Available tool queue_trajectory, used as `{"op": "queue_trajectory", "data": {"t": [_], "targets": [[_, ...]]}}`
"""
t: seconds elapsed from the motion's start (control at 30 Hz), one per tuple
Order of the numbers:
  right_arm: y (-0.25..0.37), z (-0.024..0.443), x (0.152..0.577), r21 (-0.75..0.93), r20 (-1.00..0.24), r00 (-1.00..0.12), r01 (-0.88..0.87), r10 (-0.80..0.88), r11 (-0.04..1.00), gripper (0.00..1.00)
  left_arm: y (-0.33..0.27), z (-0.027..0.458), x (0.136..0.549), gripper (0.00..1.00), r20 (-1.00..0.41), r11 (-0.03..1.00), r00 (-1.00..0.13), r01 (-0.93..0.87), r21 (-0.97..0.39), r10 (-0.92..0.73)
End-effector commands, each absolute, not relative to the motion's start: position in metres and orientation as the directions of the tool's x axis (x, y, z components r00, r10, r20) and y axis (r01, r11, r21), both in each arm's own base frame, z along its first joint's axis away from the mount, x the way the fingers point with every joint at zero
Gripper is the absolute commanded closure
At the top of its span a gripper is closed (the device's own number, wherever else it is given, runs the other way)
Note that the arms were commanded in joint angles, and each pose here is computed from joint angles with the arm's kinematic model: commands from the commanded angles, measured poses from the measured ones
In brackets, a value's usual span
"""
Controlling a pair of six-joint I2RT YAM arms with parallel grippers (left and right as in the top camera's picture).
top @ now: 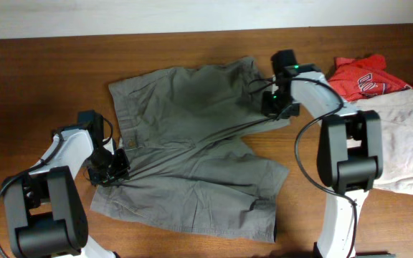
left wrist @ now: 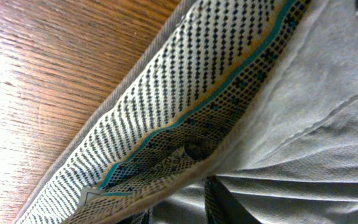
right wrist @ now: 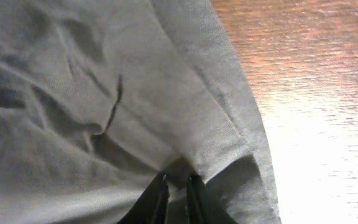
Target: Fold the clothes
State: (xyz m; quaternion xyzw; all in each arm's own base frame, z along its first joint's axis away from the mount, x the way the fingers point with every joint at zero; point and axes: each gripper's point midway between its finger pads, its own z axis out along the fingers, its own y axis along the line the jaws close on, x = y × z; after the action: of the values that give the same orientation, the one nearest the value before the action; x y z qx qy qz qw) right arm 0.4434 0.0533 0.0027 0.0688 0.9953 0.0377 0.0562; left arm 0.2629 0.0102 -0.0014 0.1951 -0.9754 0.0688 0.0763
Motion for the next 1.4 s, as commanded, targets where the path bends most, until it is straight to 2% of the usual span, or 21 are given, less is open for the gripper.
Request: {"op": "queue_trajectory", "data": {"t": [0.0, 0.13, 0.27, 0.33, 0.47, 0.6, 0.73, 0.97, 1.13, 1.3, 1.37], "targets": [[0.043, 0.002, 0.445, 0.168, -0.089, -0.989, 0.098, 0.114, 0.981, 0.82, 0.018, -0.002, 0.265, 0.73, 0.162, 0.933, -0.927, -0.352, -0.074, -0.338], [0.055, 0.012, 0.446, 0.226, -0.082, -0.992, 0.078, 0.099, 0.971, 0.83, 0.007, 0.022, 0.282, 0.73, 0.092, 0.937, -0.952, -0.303, -0.175, -0.291], [0.054, 0.032, 0.452, 0.228, -0.103, -0.99, 0.075, 0.101, 0.971, 0.87, 0.005, 0.073, 0.311, 0.71, -0.088, 0.941, -0.958, -0.246, -0.233, -0.272], [0.055, 0.055, 0.461, 0.237, -0.151, -0.983, 0.063, 0.101, 0.97, 0.87, 0.006, 0.105, 0.326, 0.67, -0.198, 0.945, -0.943, -0.216, -0.247, -0.267], [0.069, 0.111, 0.481, 0.32, -0.28, -0.955, 0.004, 0.099, 0.947, 0.91, -0.002, 0.162, 0.368, 0.68, -0.448, 0.947, -0.869, -0.069, -0.313, -0.211], [0.097, 0.144, 0.501, 0.414, -0.387, -0.919, -0.094, 0.082, 0.905, 0.93, -0.014, 0.183, 0.414, 0.68, -0.616, 0.949, -0.77, 0.043, -0.311, -0.167], [0.122, 0.141, 0.515, 0.419, -0.443, -0.896, -0.164, 0.043, 0.893, 0.93, -0.044, 0.164, 0.452, 0.67, -0.672, 0.945, -0.733, 0.139, -0.298, -0.104], [0.17, 0.106, 0.535, 0.378, -0.499, -0.866, -0.252, -0.033, 0.891, 0.93, -0.102, 0.095, 0.506, 0.69, -0.729, 0.921, -0.685, 0.279, -0.272, -0.008], [0.18, 0.07, 0.544, 0.373, -0.482, -0.875, -0.238, -0.032, 0.897, 0.95, -0.105, 0.059, 0.517, 0.72, -0.718, 0.93, -0.696, 0.26, -0.261, -0.006], [0.178, 0.022, 0.549, 0.369, -0.443, -0.896, -0.212, -0.029, 0.905, 0.95, -0.098, 0.024, 0.509, 0.73, -0.656, 0.943, -0.755, 0.217, -0.251, -0.002], [0.165, 0.0, 0.551, 0.317, -0.425, -0.905, -0.172, -0.023, 0.933, 0.95, -0.092, 0.012, 0.504, 0.76, -0.626, 0.956, -0.78, 0.184, -0.229, 0.0]]}}
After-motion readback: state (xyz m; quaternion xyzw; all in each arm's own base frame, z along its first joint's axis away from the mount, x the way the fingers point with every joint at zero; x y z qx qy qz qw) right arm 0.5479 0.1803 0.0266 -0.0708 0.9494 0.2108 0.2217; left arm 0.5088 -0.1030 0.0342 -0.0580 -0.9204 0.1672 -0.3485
